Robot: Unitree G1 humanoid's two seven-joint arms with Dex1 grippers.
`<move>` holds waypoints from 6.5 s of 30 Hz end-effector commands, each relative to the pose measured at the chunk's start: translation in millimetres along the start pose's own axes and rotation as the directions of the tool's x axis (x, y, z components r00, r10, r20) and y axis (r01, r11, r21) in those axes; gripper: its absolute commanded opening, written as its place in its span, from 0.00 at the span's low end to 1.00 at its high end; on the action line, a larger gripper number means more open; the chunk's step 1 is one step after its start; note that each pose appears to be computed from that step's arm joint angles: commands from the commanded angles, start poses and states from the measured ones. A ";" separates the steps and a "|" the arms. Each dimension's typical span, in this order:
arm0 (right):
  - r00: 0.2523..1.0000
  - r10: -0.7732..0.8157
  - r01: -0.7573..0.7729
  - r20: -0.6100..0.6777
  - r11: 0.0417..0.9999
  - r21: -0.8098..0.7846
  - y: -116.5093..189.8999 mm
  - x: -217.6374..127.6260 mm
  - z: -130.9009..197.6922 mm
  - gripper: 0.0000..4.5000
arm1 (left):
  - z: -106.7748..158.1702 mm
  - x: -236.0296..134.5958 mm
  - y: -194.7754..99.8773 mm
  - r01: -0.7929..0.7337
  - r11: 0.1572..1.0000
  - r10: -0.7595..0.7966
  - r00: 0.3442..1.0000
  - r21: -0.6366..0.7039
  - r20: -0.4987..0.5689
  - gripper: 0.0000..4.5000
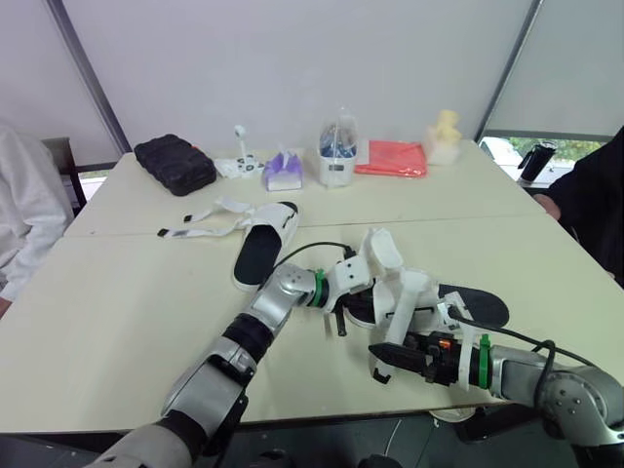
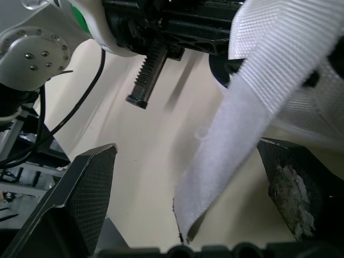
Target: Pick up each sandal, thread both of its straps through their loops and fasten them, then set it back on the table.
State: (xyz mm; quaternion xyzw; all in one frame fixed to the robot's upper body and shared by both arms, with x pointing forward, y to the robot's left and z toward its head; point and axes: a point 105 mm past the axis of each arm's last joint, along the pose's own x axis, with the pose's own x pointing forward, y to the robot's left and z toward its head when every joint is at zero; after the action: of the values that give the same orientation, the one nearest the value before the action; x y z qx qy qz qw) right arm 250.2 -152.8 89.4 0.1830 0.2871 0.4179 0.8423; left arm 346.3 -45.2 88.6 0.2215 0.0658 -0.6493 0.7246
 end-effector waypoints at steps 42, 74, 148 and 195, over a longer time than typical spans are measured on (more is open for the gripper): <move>0.986 0.159 -0.160 -0.041 0.987 -0.028 -22.2 -44.3 133.7 0.01 | -30.8 -6.9 -19.9 -0.034 0.997 0.037 0.998 0.070 -0.047 0.00; 0.990 0.131 -0.134 -0.046 0.989 -0.065 -34.0 -41.2 142.6 0.01 | -31.2 -6.1 -24.8 -0.035 0.998 0.037 0.998 0.056 -0.047 0.00; 0.983 -0.139 0.108 -0.117 0.964 -0.242 -38.4 -105.2 54.3 0.66 | -20.3 13.8 -57.6 0.119 0.991 -0.118 0.993 -0.064 0.016 0.00; 0.938 0.229 -0.257 -0.259 0.963 -0.080 45.9 -94.3 2.4 0.01 | -58.4 7.7 -44.1 0.040 0.999 -0.041 0.986 -0.013 -0.159 0.00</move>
State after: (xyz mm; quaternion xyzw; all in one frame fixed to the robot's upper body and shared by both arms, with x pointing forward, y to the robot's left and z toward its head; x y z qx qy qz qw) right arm 175.3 -208.3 127.1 0.1148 0.3795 0.5324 0.7479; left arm 322.6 -50.4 74.1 0.2368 0.0337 -0.6498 0.7215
